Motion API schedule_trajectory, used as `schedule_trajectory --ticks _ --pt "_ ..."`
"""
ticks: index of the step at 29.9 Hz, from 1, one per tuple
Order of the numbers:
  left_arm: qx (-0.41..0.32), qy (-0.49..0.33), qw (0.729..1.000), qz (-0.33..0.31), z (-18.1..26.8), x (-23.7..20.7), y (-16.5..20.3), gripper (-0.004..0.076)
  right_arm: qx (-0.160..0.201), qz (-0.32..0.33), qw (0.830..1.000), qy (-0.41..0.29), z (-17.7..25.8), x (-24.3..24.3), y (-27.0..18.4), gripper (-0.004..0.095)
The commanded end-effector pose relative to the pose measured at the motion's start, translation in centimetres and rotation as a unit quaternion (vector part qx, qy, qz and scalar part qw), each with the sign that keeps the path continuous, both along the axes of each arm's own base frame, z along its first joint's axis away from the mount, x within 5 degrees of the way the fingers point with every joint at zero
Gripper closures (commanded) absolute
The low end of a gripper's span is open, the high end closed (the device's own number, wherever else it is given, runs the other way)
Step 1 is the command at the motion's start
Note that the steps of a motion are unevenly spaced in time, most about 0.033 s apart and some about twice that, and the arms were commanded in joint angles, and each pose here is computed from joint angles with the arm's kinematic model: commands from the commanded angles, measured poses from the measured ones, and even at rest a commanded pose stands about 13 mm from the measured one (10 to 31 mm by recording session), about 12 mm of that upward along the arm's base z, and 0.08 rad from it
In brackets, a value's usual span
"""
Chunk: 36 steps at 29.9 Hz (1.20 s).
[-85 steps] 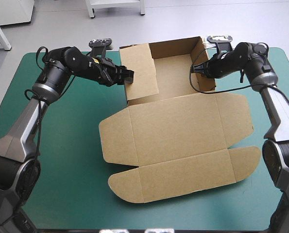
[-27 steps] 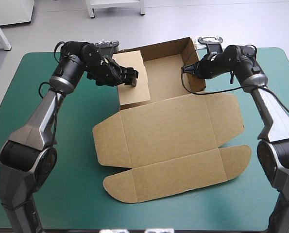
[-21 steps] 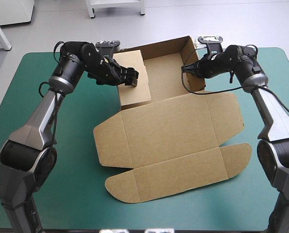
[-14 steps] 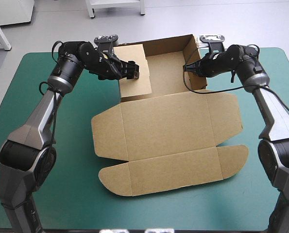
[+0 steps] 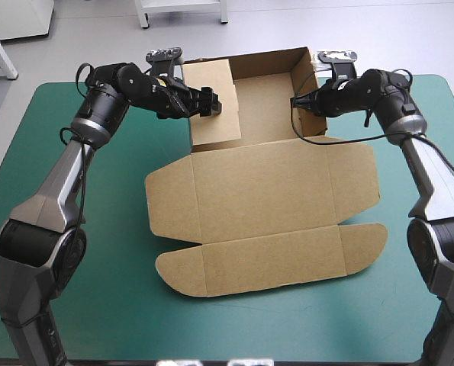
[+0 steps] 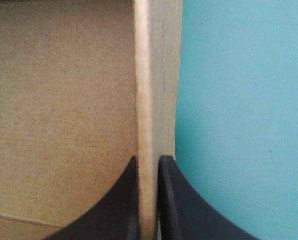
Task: Fold the box
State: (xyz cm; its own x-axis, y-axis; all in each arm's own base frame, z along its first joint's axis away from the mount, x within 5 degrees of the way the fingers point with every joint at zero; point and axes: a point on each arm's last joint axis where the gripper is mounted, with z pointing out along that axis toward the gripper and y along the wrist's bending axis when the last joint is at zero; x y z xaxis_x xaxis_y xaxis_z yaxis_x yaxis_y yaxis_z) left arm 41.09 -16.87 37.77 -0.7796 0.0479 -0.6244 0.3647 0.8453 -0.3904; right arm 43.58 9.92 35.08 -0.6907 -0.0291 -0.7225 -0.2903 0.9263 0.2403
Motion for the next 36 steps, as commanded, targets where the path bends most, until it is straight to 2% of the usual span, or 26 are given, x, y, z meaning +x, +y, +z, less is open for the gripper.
schedule_trajectory --ticks 1,8,13,17,21,24,26,30,33,36 --pt "-0.126 -0.045 0.991 -0.029 3.9 -1.4 -1.4 0.0132 0.143 0.018 0.988 -0.050 5.7 -2.4 2.2 0.0908" --pt "-0.129 -0.024 0.991 -0.014 3.7 -0.7 0.7 0.0132 0.155 0.026 0.986 -0.054 6.0 -2.5 2.4 0.0908" --pt "-0.118 -0.022 0.993 -0.007 3.5 -0.7 0.7 0.0135 0.145 0.022 0.988 -0.054 5.9 -2.4 2.3 0.0907" --pt "-0.038 -0.011 0.999 0.016 2.5 -1.0 0.5 0.0175 0.133 0.021 0.989 -0.056 5.8 -2.4 2.1 0.0907" --pt "0.021 -0.014 1.000 0.015 1.9 -1.7 -0.8 0.0175 0.127 0.024 0.989 -0.066 5.9 -2.5 2.9 0.0907" --pt "0.119 -0.019 0.992 0.027 1.2 -2.3 -1.2 0.0181 0.113 0.025 0.991 -0.075 5.8 -2.7 3.8 0.0907" --pt "0.182 -0.021 0.982 0.035 0.9 -2.7 -1.3 0.0192 0.117 0.023 0.990 -0.078 5.9 -2.8 4.4 0.0907" --pt "0.194 -0.004 0.980 0.035 0.7 -3.1 -1.3 0.0191 0.146 0.021 0.986 -0.076 6.2 -2.8 4.7 0.0907" --pt "0.209 0.009 0.977 0.035 0.5 -3.2 -1.0 0.0191 0.145 0.023 0.987 -0.070 6.1 -2.9 4.6 0.0907" --pt "0.266 0.006 0.962 0.054 0.5 -3.1 0.0 0.0191 0.153 0.027 0.986 -0.061 6.1 -3.0 4.8 0.0907"
